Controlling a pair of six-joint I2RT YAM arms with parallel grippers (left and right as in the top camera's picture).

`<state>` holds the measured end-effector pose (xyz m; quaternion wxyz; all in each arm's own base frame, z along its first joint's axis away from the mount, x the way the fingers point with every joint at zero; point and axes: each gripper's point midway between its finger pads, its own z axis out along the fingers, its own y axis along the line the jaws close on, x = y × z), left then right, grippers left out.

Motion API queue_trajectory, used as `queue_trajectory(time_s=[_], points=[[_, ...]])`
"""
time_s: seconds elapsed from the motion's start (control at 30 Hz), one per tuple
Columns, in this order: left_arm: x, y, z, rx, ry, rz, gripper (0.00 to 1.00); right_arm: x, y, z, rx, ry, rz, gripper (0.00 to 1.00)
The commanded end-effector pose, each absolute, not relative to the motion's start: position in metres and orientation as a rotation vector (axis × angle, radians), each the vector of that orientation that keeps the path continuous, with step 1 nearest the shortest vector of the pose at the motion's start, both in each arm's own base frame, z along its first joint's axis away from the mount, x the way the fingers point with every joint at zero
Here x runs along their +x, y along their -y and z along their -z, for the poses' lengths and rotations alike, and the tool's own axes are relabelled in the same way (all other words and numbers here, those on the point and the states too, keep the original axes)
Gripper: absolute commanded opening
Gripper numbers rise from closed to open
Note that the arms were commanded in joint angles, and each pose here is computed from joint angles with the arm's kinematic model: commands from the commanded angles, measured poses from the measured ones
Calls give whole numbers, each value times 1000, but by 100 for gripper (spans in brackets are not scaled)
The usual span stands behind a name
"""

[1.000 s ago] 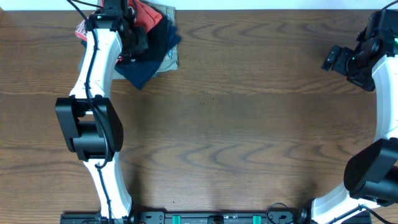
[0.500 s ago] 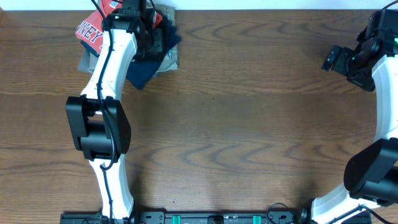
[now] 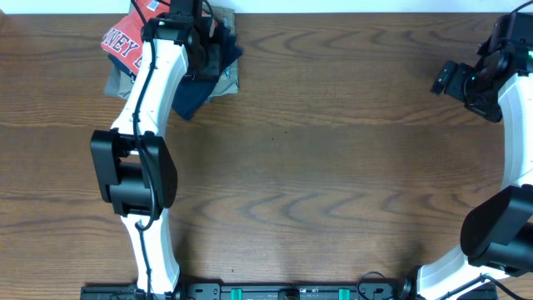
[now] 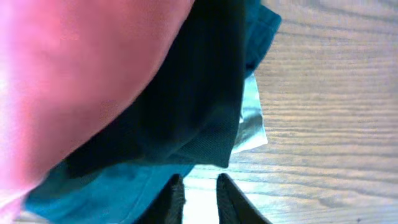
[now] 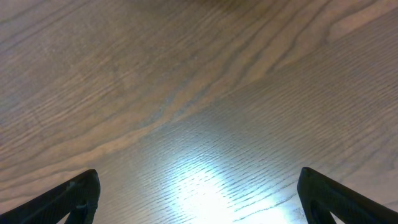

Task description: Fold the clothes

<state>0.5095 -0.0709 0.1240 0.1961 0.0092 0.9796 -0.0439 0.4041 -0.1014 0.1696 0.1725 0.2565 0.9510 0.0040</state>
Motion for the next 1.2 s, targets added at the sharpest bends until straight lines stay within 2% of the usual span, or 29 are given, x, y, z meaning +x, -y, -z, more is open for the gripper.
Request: queue_trajectory(time_s=[0.0, 0.07, 0.1, 0.4, 0.67, 1.07, 1.17], points=[[510, 62, -155, -92, -2684, 111, 33, 404, 104, -170, 725, -2699, 3, 99], [510, 59, -155, -137, -2682, 113, 48, 404, 104, -170, 725, -2699, 3, 99], [510, 58, -155, -161, -2681, 116, 51, 404, 104, -170, 725, -2699, 3, 99], [519, 48, -151, -238, -2657, 123, 54, 404, 104, -170, 725, -2699, 3, 99], [532, 50, -116, -276, -2683, 125, 54, 404, 104, -170, 725, -2699, 3, 99], [565, 53, -125, -261, -2549, 155, 53, 404, 104, -170, 725, -2699, 3, 99], [565, 55, -124, -258, -2551, 157, 43, 404, 104, -170, 725, -2699, 3, 99]])
